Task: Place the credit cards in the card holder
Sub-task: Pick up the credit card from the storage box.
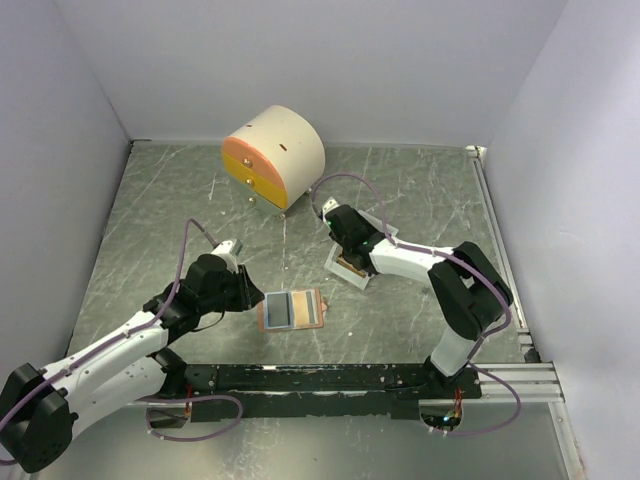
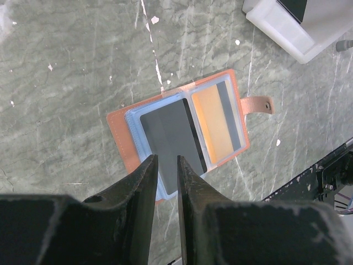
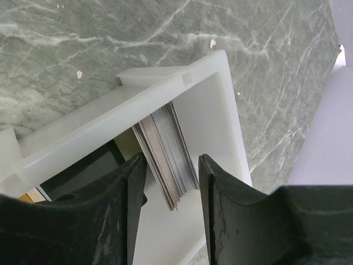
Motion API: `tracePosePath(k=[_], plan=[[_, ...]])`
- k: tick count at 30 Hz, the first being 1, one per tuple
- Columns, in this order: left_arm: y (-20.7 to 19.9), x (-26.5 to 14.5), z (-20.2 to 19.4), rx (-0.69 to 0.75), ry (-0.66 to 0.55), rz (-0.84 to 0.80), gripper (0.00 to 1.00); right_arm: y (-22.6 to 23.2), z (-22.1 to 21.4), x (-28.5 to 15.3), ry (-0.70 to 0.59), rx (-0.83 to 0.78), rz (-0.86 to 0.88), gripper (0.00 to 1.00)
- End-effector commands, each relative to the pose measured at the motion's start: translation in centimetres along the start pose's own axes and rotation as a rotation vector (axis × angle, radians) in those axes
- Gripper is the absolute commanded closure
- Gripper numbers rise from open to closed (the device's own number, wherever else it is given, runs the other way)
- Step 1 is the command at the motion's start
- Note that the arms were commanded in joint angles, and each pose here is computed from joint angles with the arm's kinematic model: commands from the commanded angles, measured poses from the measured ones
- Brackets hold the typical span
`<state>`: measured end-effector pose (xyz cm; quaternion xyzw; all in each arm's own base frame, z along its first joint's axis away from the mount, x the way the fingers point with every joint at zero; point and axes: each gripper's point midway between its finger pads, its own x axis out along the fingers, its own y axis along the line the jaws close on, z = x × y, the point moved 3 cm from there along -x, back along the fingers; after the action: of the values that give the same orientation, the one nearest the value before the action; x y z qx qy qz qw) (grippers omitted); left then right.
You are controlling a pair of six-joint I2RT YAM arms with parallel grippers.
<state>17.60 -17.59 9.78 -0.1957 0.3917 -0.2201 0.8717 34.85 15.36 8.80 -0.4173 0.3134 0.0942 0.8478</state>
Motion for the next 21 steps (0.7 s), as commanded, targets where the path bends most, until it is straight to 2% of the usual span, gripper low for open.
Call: tracePosePath(k=[1,8,14,21], plan=[[0.1,0.1,-0.1,0.000,-0.006,0.009,0.69,0.0,0.5,0.5,-0.013,-0.004,-0.013,0.56],[0.3,0.2,-0.3,-0.009,-0.004,0.013,0.69,-0.1,0.6,0.7,-0.013,-0.016,-0.031,0.60],[0.4,0.1,-0.5,-0.009,0.000,0.014,0.69,-1.6,1.3,-0.2,-0.025,0.009,-0.077,0.69],[0.4,0.4,-0.6,-0.013,0.010,0.008,0.69,-0.8,1.3,-0.1,-0.042,0.016,-0.028,0.79]])
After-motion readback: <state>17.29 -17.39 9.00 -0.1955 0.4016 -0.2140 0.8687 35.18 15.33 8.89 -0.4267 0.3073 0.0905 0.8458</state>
